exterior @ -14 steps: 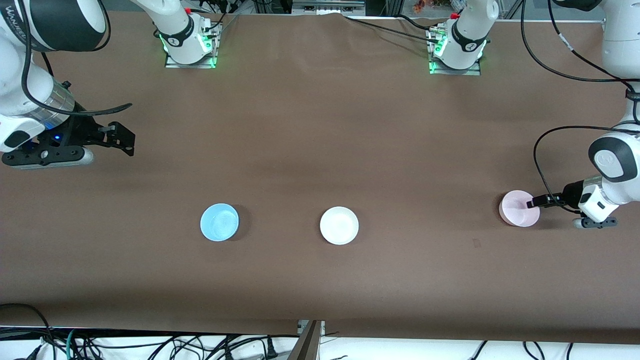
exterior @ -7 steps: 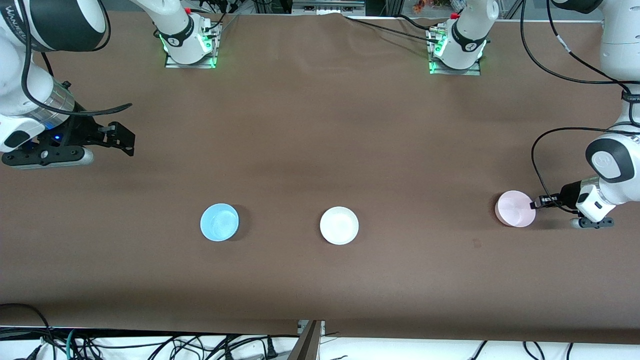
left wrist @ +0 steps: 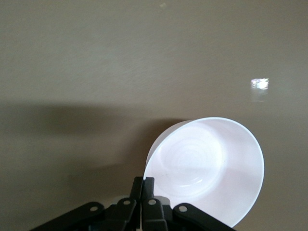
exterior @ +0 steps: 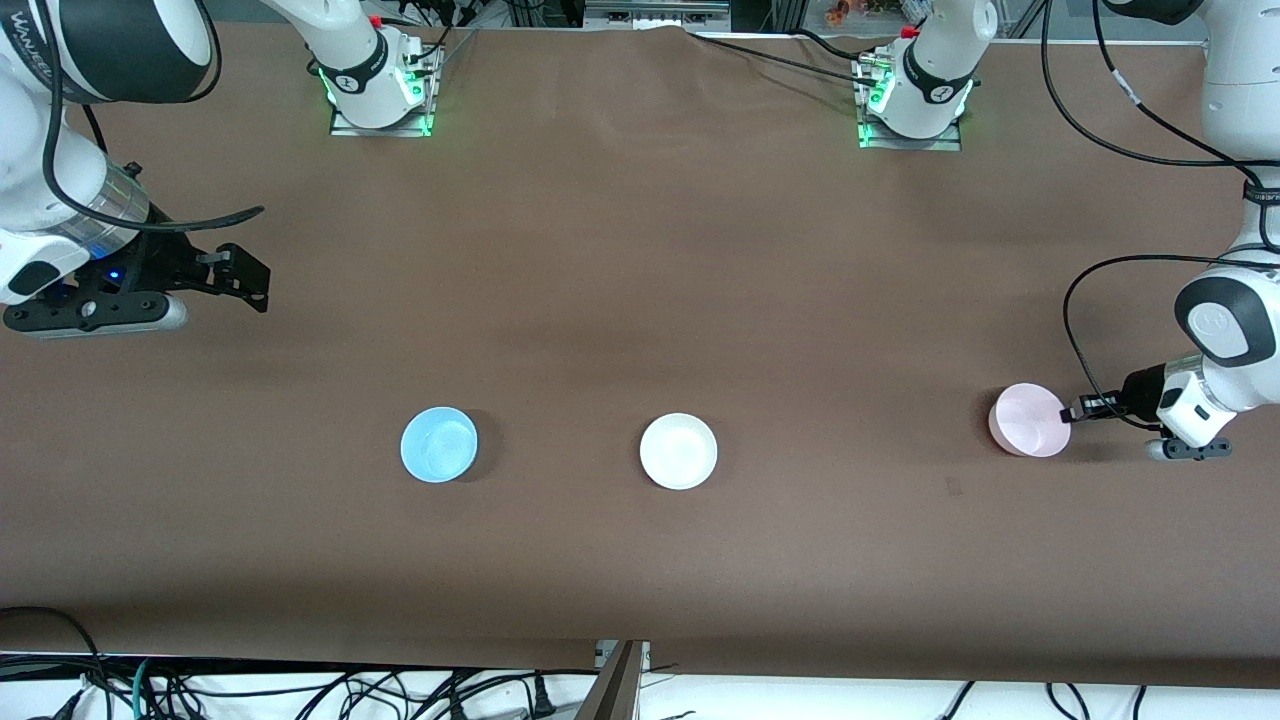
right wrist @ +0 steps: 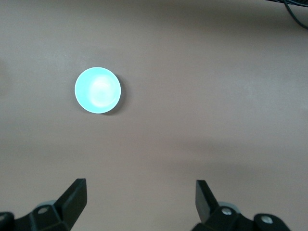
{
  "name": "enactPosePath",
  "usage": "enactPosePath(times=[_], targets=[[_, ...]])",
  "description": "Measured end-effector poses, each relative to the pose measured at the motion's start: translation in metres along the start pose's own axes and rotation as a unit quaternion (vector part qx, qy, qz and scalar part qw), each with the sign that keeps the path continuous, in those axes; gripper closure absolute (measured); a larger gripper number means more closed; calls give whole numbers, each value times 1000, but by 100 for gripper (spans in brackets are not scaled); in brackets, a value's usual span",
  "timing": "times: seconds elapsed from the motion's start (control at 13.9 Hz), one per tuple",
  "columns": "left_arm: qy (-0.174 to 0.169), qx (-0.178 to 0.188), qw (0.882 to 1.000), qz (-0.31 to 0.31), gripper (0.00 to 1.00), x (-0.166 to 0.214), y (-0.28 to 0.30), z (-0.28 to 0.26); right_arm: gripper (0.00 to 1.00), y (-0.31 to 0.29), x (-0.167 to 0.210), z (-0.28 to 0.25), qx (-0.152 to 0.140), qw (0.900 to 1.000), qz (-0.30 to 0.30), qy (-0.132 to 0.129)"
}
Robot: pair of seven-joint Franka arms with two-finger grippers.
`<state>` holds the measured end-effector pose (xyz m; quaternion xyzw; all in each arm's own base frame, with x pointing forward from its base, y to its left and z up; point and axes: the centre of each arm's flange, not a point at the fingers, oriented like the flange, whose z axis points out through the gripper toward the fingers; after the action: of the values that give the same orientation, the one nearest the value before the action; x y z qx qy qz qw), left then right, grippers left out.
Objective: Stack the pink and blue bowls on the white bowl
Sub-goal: 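Carry the pink bowl over the white bowl while the right gripper reaches the blue bowl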
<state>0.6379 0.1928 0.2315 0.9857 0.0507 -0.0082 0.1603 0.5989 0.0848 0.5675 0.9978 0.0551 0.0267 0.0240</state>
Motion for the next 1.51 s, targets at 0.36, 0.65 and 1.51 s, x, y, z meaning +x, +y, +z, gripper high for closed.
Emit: enactPosePath(times=[0.36,0.65,1.51], targets=[[-17,-40,998,-42,98,29,171,-5,0,0,4,5,0,1000,0,4],[-30,-33,994,-100,98,13,319,36,0,-1,8,17,4,1000,1,-3],[-1,-7,991,-132,98,-21,509,136,0,-49,67,243,30,999,-9,-37]])
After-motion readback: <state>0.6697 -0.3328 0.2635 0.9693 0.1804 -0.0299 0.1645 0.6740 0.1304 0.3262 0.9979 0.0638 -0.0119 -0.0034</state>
